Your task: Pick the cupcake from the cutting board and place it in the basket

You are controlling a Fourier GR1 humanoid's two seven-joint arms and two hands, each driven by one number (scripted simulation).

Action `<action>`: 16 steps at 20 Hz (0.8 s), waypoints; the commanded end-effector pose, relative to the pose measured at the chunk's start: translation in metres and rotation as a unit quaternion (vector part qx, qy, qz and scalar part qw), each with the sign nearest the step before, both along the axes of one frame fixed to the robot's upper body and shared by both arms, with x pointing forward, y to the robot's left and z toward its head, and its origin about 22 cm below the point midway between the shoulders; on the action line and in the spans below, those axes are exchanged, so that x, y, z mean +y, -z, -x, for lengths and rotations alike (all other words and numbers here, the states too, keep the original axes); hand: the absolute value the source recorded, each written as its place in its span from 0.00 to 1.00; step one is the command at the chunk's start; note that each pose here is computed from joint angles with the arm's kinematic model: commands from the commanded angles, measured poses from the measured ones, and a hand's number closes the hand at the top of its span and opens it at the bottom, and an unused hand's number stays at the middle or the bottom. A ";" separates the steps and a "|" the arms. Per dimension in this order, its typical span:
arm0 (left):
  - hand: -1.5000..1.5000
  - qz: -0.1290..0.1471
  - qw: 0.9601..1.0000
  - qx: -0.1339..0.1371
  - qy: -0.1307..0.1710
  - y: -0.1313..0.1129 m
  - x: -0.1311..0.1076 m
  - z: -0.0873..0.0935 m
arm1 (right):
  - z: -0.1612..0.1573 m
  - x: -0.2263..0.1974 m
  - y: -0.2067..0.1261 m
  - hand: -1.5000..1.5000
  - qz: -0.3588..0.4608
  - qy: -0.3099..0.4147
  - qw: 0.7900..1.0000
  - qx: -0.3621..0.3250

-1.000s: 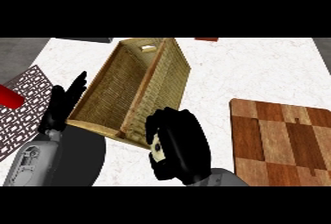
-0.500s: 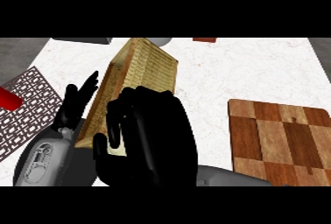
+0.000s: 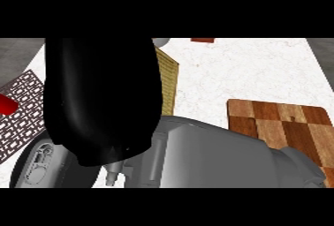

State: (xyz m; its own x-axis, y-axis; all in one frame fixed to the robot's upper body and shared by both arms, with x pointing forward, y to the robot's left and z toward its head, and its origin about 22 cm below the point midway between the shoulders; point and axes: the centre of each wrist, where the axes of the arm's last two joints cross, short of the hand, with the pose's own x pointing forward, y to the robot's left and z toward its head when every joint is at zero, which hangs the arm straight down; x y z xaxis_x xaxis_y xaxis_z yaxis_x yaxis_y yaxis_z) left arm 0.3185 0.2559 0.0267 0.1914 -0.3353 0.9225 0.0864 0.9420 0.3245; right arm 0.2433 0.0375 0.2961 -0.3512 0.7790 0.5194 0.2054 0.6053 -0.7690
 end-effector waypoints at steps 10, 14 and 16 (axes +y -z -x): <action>0.50 0.004 0.999 -0.006 -0.033 0.009 0.024 0.012 | -0.053 0.041 -0.074 1.00 0.156 0.188 0.965 0.094; 0.50 0.012 0.999 -0.002 -0.036 0.008 0.023 0.014 | -0.059 0.034 -0.089 1.00 0.153 0.183 0.966 0.102; 0.50 0.005 0.999 -0.003 -0.038 0.018 0.023 0.019 | -0.065 0.029 -0.091 1.00 0.159 0.162 0.968 0.104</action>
State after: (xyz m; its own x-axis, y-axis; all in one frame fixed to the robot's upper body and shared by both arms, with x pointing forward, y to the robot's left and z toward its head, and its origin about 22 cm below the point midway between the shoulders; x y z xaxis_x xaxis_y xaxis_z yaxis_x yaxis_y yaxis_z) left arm 0.3058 0.2731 0.0194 0.2045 -0.3096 0.9286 0.0211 0.9498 0.3120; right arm 0.3075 0.0669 0.3736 -0.1074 0.9424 0.3167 0.2186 0.3331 -0.9172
